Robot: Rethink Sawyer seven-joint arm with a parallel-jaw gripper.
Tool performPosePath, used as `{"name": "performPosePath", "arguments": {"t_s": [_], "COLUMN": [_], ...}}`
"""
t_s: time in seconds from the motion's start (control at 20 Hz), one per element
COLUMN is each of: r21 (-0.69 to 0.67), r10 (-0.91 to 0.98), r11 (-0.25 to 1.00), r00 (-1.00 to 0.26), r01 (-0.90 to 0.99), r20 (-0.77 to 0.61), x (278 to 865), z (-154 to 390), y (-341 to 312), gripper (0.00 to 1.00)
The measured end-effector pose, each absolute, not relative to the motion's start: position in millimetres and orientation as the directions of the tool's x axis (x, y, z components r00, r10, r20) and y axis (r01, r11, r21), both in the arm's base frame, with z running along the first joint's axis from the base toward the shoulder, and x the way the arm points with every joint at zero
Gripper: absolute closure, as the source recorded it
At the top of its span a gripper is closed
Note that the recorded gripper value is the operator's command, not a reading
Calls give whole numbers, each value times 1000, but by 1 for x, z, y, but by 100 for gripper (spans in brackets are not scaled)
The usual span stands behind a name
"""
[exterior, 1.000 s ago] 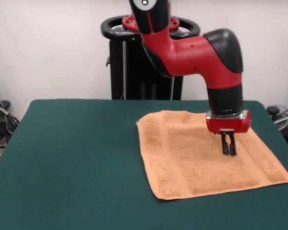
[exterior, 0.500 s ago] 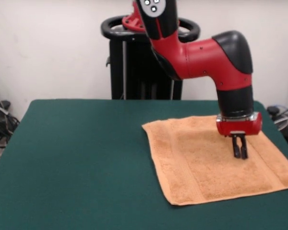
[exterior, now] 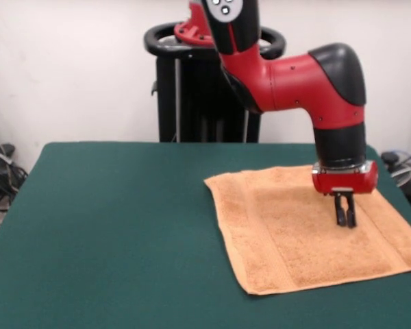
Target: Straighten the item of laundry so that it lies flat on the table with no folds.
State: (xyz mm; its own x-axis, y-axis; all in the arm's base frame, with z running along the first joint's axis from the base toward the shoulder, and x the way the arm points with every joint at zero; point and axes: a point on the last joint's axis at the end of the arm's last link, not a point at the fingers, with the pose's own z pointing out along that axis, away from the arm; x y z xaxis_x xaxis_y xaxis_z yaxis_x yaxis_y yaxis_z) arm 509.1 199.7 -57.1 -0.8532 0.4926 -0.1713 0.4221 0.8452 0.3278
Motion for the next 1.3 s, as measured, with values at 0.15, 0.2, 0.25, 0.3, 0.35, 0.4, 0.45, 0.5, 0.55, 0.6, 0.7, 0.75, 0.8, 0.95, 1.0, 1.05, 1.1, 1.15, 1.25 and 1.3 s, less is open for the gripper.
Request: {"name": "performPosePath", "arguments": {"t_s": [0.15, 0.2, 0.25, 0.3, 0.35, 0.4, 0.45, 0.5, 0.55, 0.6, 0.7, 0.75, 0.8, 0.95, 1.0, 1.05, 1.1, 1.15, 1.25, 1.3], "r21": [327, 325, 324, 320, 316, 306, 300, 293, 282, 262, 252, 228, 221, 193, 183, 172, 163, 150, 124, 101], "r10": [492, 491, 490, 488, 485, 477, 472, 465, 455, 439, 433, 419, 416, 410, 409, 408, 406, 402, 390, 375], "r11": [846, 847, 848, 850, 852, 859, 863, 868, 875, 886, 891, 900, 902, 907, 908, 909, 911, 914, 920, 927], "r00": [-854, -854, -854, -855, -856, -858, -860, -863, -866, -872, -874, -881, -883, -888, -890, -892, -894, -896, -901, -908], "r01": [421, 421, 420, 419, 417, 411, 406, 400, 393, 381, 378, 371, 371, 374, 376, 379, 380, 378, 372, 362], "r20": [-172, -173, -174, -177, -180, -187, -193, -198, -206, -217, -219, -219, -218, -207, -200, -194, -190, -188, -188, -187], "x": [509, 509, 509, 508, 508, 506, 505, 504, 503, 500, 499, 495, 494, 491, 491, 490, 489, 488, 486, 484], "z": [-57, -57, -57, -57, -57, -57, -57, -56, -55, -53, -53, -52, -52, -50, -49, -48, -47, -45, -41, -35], "y": [200, 199, 199, 198, 197, 196, 196, 196, 195, 194, 192, 188, 186, 177, 173, 170, 167, 163, 159, 159], "gripper": [100, 100, 100, 100, 100, 100, 100, 100, 100, 100, 100, 100, 100, 100, 100, 100, 100, 100, 100, 100]}}
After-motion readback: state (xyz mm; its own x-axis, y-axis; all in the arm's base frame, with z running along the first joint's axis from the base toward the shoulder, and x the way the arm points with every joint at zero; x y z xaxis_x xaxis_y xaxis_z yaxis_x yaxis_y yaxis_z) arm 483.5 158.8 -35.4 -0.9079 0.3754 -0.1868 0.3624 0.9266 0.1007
